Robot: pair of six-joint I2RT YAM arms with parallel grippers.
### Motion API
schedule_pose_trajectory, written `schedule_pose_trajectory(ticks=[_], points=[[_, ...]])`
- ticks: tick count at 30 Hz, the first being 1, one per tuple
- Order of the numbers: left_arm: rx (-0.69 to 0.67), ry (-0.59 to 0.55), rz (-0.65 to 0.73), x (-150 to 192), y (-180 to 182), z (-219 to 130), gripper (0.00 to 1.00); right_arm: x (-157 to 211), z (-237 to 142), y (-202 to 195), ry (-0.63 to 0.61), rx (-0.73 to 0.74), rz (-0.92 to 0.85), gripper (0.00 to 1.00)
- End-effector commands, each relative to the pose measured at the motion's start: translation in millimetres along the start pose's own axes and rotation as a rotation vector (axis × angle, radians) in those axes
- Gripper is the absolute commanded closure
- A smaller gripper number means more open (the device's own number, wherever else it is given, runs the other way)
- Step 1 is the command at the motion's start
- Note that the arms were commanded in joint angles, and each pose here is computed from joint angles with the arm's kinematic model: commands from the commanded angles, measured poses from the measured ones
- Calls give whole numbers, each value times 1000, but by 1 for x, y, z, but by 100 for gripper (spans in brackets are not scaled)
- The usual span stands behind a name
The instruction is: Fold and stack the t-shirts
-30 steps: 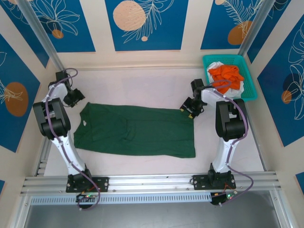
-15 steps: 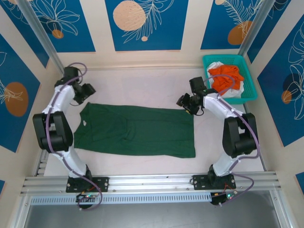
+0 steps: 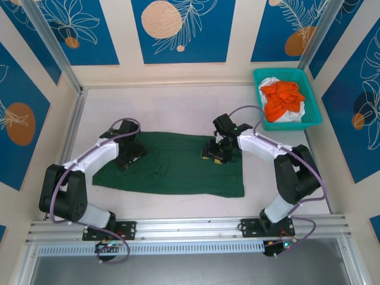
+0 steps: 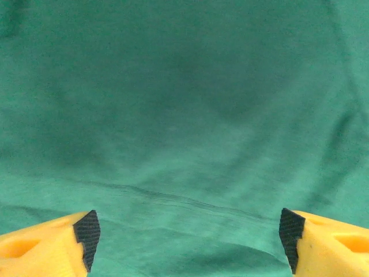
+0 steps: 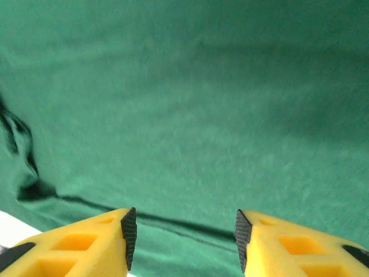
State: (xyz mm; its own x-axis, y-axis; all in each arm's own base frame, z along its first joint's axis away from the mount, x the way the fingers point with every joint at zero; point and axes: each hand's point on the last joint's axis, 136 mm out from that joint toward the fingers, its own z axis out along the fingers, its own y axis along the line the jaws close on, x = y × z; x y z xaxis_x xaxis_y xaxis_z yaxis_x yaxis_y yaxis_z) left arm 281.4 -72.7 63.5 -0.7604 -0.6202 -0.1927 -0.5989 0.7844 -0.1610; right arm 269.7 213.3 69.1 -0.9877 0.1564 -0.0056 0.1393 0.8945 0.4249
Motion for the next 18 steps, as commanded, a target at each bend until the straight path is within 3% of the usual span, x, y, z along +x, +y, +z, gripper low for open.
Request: schedule_pose_trajectory(ticks=[1, 5, 10, 18], points=[[-87, -61, -62, -17, 13, 2, 16, 40, 13, -12, 142, 28, -33, 49], [-130, 19, 25, -21, 3, 28, 18, 54, 25, -25, 183, 54, 5, 49], [-143, 126, 36, -18, -5, 67, 23, 67, 36, -33, 248, 64, 51, 50], [-88, 147, 215, -62, -78, 99, 26, 81, 43, -46, 288, 104, 143, 50]])
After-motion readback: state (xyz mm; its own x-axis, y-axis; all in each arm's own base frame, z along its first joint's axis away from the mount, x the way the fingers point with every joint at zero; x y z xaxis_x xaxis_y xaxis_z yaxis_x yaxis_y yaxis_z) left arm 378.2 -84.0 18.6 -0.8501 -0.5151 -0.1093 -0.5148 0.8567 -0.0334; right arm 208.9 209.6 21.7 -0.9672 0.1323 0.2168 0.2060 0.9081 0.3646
